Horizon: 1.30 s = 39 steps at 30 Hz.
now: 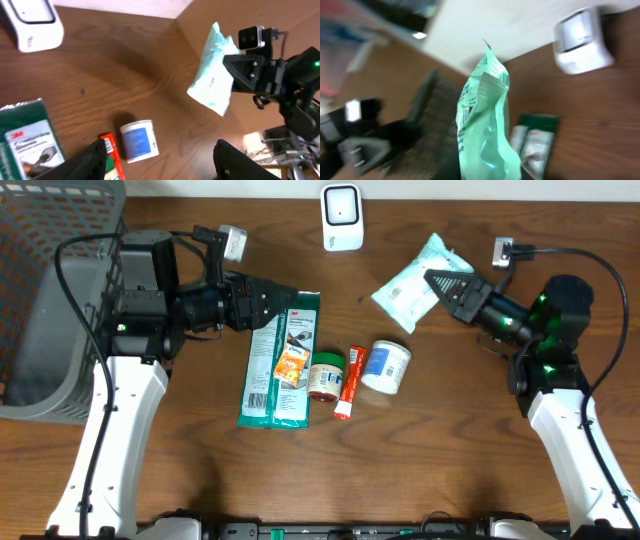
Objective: Scan the item barcode
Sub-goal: 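Raise the wipe pack with the right gripper toward the scanner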
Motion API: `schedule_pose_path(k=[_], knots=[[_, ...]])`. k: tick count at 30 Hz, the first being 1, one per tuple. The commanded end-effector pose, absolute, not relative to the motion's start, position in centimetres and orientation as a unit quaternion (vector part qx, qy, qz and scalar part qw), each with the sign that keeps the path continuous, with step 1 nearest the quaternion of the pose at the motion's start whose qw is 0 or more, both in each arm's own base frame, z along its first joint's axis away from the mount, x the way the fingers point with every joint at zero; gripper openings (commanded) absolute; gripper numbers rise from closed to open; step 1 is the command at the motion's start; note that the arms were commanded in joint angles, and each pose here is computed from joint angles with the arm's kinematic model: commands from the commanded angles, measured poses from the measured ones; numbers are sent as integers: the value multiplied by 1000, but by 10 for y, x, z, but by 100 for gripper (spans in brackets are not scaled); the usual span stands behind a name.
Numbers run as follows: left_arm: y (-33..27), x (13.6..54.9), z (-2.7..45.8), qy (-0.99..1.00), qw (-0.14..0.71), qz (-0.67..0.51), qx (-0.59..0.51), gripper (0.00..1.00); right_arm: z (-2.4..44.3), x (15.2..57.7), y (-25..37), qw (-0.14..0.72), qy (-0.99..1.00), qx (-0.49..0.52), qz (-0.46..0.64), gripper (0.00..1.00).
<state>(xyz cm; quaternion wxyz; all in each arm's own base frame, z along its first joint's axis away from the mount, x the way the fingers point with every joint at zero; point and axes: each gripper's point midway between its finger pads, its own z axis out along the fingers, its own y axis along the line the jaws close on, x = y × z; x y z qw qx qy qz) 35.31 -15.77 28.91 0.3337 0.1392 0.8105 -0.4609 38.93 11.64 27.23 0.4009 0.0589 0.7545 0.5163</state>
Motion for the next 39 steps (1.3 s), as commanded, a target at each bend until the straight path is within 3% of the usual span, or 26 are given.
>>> schedule_pose_path(k=[1,7,11,20,25,32,35,39], knots=[[-139,366,281,840,357,-396,98,66,263,408,91,470,776,58,416,1],[-108,387,266,871,385,-303,42,66,233,403,65,433,848,58,299,1],[-85,404,277,864,413,-288,-27,66,266,397,33,425,886,51,176,1],[-30,417,336,831,466,-283,-109,66,359,380,4,456,889,44,18,1],[14,421,363,814,507,-233,-160,66,390,396,19,489,872,7,-17,1],[68,421,362,800,531,-147,-239,66,402,439,58,523,849,-52,-55,1],[74,417,356,804,522,-137,-250,82,401,456,77,536,840,-72,-49,1],[73,413,346,814,504,-136,-256,84,397,464,105,543,833,-101,-12,1]])
